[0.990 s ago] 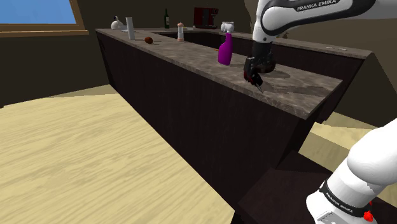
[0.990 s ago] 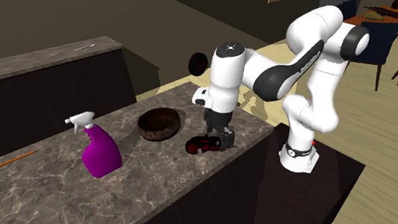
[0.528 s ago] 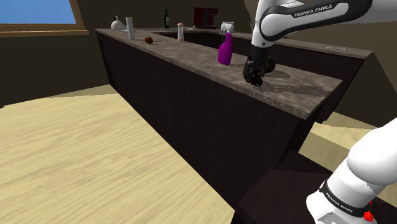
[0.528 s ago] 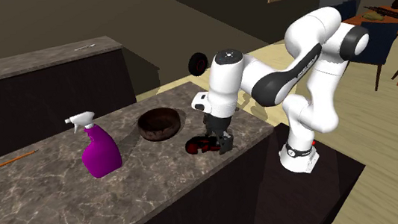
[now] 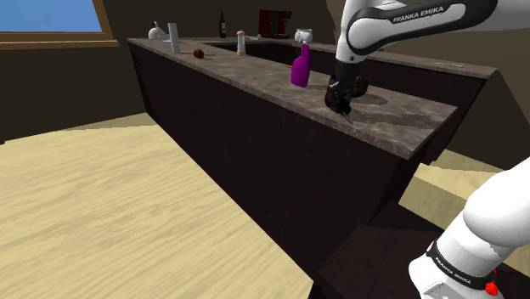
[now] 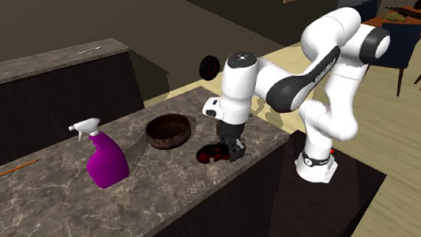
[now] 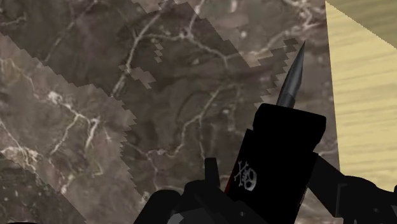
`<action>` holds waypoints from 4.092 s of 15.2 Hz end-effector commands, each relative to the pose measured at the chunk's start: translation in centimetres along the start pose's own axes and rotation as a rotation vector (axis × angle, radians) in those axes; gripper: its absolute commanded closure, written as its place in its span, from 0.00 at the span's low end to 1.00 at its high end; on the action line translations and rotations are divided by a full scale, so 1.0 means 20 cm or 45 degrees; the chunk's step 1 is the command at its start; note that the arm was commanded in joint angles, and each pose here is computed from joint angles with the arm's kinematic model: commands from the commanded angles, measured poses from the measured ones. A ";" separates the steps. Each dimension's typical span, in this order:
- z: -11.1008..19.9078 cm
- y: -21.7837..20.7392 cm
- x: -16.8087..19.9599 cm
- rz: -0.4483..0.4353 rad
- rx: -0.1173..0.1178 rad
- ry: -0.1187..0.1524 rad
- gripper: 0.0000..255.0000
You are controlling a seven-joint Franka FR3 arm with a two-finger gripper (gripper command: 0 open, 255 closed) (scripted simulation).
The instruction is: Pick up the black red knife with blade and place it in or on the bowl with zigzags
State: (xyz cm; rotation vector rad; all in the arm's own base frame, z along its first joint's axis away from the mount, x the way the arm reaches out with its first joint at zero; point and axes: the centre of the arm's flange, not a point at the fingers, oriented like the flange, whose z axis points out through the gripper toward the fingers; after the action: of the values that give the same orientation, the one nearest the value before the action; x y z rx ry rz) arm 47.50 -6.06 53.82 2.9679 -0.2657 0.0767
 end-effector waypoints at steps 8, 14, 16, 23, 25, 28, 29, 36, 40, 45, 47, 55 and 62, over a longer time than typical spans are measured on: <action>-0.08 0.01 0.01 -0.001 0.000 -0.001 1.00; -0.23 0.04 0.02 -0.001 0.000 -0.001 1.00; -0.28 0.04 0.02 -0.001 0.000 -0.001 1.00; -0.47 0.07 0.03 -0.001 0.000 -0.001 1.00; -0.52 0.08 0.03 -0.001 0.000 -0.001 1.00; -0.60 0.09 0.04 -0.001 0.000 -0.001 1.00; -0.62 0.10 0.04 -0.001 0.000 -0.001 1.00; -0.73 0.23 0.12 -0.001 0.000 -0.001 1.00; -0.70 0.44 0.27 -0.001 0.000 -0.001 1.00; -0.66 0.72 0.45 -0.001 0.000 -0.001 1.00; -0.64 0.82 0.52 -0.001 0.000 -0.001 1.00; -0.52 1.09 0.70 -0.001 0.000 -0.001 1.00; -0.34 1.06 0.69 -0.001 0.000 -0.001 1.00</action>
State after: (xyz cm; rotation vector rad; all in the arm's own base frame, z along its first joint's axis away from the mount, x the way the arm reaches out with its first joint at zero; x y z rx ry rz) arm 56.87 -27.84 65.28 2.9685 -0.2651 0.0739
